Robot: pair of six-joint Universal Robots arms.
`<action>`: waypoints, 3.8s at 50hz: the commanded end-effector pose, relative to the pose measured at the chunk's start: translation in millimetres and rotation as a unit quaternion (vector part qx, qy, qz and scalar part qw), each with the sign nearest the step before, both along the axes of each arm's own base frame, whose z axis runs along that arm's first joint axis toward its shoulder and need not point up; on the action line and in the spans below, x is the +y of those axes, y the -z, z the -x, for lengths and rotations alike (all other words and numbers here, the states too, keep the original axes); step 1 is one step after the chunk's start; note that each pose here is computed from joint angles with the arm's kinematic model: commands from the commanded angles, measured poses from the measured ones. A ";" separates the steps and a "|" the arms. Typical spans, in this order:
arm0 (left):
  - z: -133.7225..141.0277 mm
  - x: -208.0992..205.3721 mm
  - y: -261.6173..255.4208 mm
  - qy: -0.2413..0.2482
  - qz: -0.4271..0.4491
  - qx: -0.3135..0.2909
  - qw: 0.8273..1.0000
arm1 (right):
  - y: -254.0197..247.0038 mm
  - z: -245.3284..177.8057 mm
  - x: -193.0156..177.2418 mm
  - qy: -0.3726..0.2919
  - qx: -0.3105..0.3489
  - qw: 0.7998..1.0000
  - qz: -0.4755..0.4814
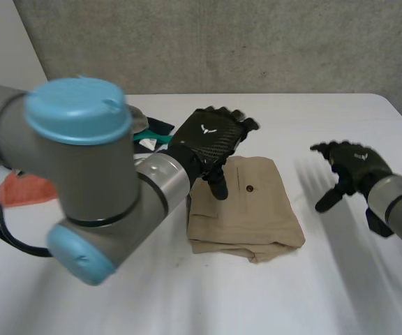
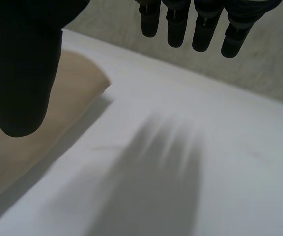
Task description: Fold the laundry.
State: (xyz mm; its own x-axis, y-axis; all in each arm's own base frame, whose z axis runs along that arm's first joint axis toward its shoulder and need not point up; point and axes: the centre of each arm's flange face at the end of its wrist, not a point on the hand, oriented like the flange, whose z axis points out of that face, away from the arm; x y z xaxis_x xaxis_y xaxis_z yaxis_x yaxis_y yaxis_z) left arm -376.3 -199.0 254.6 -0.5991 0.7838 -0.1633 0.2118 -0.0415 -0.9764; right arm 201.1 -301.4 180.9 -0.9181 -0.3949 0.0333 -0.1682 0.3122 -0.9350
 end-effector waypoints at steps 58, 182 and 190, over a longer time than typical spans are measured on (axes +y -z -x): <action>-12.7 22.7 -45.4 0.104 0.005 0.091 0.990 | 15.4 80.2 -208.7 0.222 -0.139 0.954 0.144; -206.9 -312.0 84.1 -0.291 0.158 0.003 0.944 | -10.1 -0.7 15.8 -0.160 0.203 0.945 0.202; -150.2 -249.7 -13.6 -0.251 0.207 0.060 0.944 | -33.2 0.3 -0.8 -0.109 0.144 0.962 0.207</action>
